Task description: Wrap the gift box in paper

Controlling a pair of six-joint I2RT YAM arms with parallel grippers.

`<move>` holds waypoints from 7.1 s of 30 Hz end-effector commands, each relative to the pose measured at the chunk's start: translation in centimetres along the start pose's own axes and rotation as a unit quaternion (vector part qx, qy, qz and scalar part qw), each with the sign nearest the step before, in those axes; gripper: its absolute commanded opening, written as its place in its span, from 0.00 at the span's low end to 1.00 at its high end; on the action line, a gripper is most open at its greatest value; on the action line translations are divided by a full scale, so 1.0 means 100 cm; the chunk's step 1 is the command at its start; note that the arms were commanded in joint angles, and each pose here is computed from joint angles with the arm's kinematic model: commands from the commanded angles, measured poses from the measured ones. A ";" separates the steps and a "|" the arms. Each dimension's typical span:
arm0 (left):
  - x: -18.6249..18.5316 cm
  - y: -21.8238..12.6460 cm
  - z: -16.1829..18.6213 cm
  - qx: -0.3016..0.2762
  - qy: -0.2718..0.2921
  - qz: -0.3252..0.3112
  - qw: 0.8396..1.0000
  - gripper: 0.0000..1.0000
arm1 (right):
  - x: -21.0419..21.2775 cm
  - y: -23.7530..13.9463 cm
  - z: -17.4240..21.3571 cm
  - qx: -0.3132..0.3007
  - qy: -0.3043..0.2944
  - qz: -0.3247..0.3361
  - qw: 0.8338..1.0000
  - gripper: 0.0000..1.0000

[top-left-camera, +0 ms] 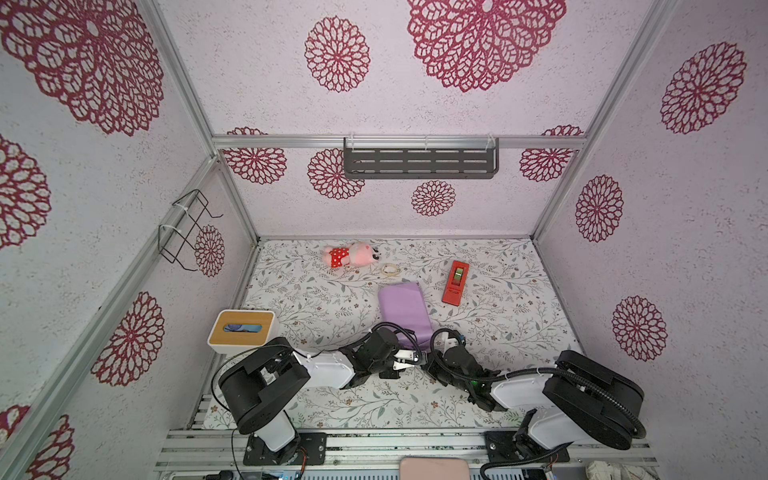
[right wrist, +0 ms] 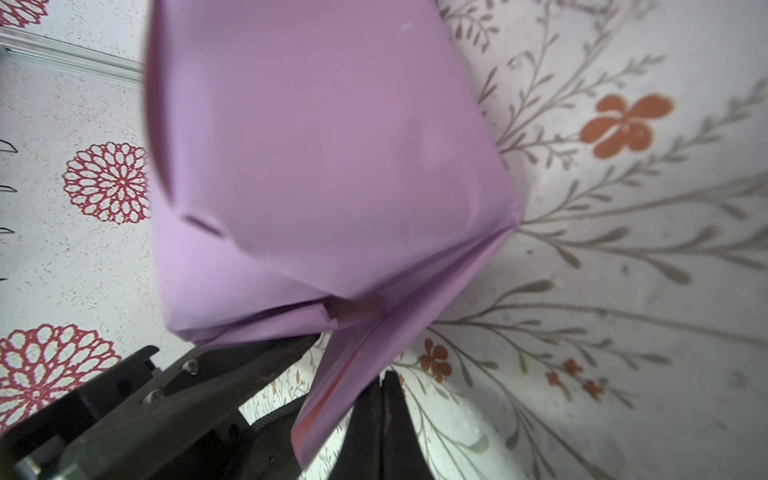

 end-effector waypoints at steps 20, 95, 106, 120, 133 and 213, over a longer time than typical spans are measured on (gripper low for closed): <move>-0.005 0.007 -0.002 -0.014 -0.003 0.018 1.000 0.04 | 0.006 -0.008 -0.008 -0.031 0.005 -0.013 0.999 0.03; 0.029 -0.015 -0.033 -0.060 -0.174 0.007 0.983 0.00 | 0.013 -0.013 -0.068 0.055 -0.293 0.086 0.950 0.58; 0.023 -0.017 -0.030 -0.060 -0.175 0.020 0.983 0.00 | 0.033 -0.041 -0.077 0.018 -0.364 0.064 0.929 0.72; 0.021 -0.018 -0.026 -0.055 -0.169 0.020 0.984 0.00 | 0.002 -0.033 -0.035 0.000 -0.472 0.040 0.881 0.88; 0.018 -0.017 -0.021 -0.045 -0.166 0.026 0.985 0.00 | -0.007 0.003 -0.037 -0.046 -0.552 0.035 0.832 0.82; 0.054 -0.007 0.021 -0.040 0.012 -0.111 0.993 1.00 | -0.013 0.025 -0.039 -0.114 -0.504 0.000 0.856 0.51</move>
Point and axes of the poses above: each gripper's point midway between its finger pads, its own y axis out along the fingers, its own x axis along the line the jaws close on, z = x × y, the point moved 5 cm from there along -y, back along the fingers, and after that the axes turned 8 degrees about -y, right-handed, at the moved point
